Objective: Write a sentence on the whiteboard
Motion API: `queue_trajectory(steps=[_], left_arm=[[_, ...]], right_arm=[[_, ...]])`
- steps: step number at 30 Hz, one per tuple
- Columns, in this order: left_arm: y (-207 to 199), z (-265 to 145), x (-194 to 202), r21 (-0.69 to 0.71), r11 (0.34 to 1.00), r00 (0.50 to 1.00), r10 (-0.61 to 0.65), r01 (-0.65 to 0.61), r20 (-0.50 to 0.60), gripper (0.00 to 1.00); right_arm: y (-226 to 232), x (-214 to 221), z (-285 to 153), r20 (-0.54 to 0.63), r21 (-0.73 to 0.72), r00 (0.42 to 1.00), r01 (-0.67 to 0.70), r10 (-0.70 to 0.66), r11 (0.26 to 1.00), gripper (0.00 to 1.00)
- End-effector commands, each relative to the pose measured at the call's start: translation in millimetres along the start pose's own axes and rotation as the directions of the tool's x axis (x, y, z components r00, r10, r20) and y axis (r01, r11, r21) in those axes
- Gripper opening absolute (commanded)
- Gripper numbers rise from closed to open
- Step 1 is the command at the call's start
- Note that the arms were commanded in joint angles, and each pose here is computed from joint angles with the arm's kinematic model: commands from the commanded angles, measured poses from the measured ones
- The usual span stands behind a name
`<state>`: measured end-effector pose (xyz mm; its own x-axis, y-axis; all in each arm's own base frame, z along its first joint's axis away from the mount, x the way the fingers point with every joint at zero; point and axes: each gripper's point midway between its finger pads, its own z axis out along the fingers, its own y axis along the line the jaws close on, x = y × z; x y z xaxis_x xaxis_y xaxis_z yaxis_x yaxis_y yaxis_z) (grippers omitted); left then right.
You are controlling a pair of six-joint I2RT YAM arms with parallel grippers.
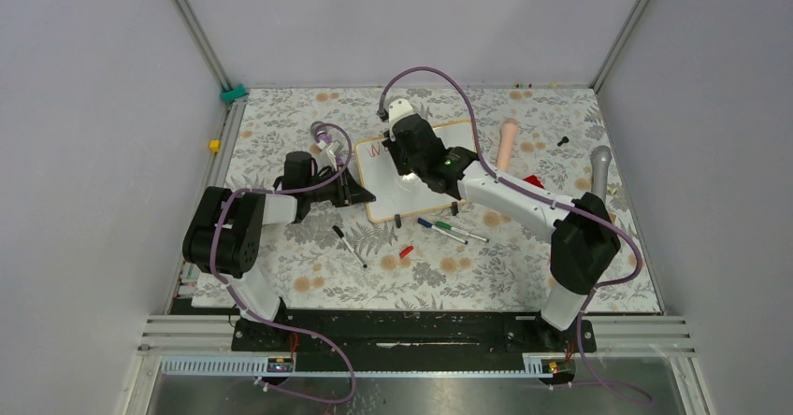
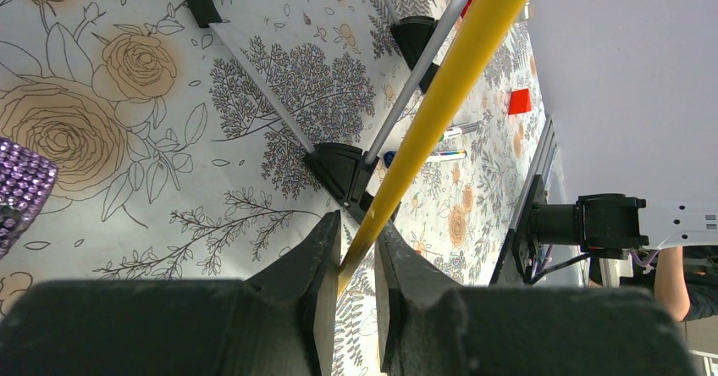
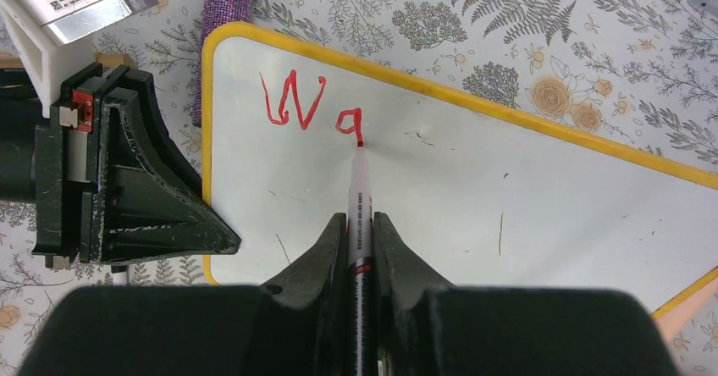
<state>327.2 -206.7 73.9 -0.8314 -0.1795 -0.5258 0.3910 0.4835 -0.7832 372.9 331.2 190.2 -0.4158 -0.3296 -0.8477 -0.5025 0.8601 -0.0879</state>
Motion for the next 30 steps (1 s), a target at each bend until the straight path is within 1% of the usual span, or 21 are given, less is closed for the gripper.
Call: queue_trajectory(steps=[1, 4, 7, 11, 16, 30], left_arm=[[5.8, 0.5, -9.5, -0.028, 1.000, 0.999, 0.010, -0.009, 0.037, 0.00], [5.8, 0.6, -9.4, -0.028, 1.000, 0.999, 0.010, -0.009, 0.036, 0.00], [5.8, 0.6, -9.4, -0.028, 1.000, 0.999, 0.011, -0.010, 0.036, 0.00], [5.9, 0.5, -9.9, -0.029, 1.000, 0.999, 0.011, -0.010, 0.037, 0.00], [5.5, 0.3, -10.1, -0.028, 1.000, 0.999, 0.013, -0.012, 0.038, 0.00], [5.9, 0.6, -9.8, -0.029, 1.000, 0.999, 0.012, -0.011, 0.037, 0.00]], right_arm=[[-10.8, -14.8, -10.6, 0.043, 0.020, 0.999, -0.027, 0.026, 0.999, 0.00], [-9.5, -22.7, -16.8, 0.062, 0.005, 0.997, -0.035, 0.034, 0.999, 0.00], [-8.7, -35.9, -30.0, 0.109, -0.022, 0.993, -0.047, 0.049, 0.999, 0.00], [-16.0, -44.5, -40.5, 0.150, -0.006, 0.988, -0.042, 0.042, 0.999, 0.00], [-21.5, -42.3, -36.2, 0.140, 0.008, 0.989, -0.044, 0.042, 0.999, 0.00], [-14.8, -37.1, -17.5, 0.096, 0.000, 0.995, -0.036, 0.035, 0.999, 0.00]])
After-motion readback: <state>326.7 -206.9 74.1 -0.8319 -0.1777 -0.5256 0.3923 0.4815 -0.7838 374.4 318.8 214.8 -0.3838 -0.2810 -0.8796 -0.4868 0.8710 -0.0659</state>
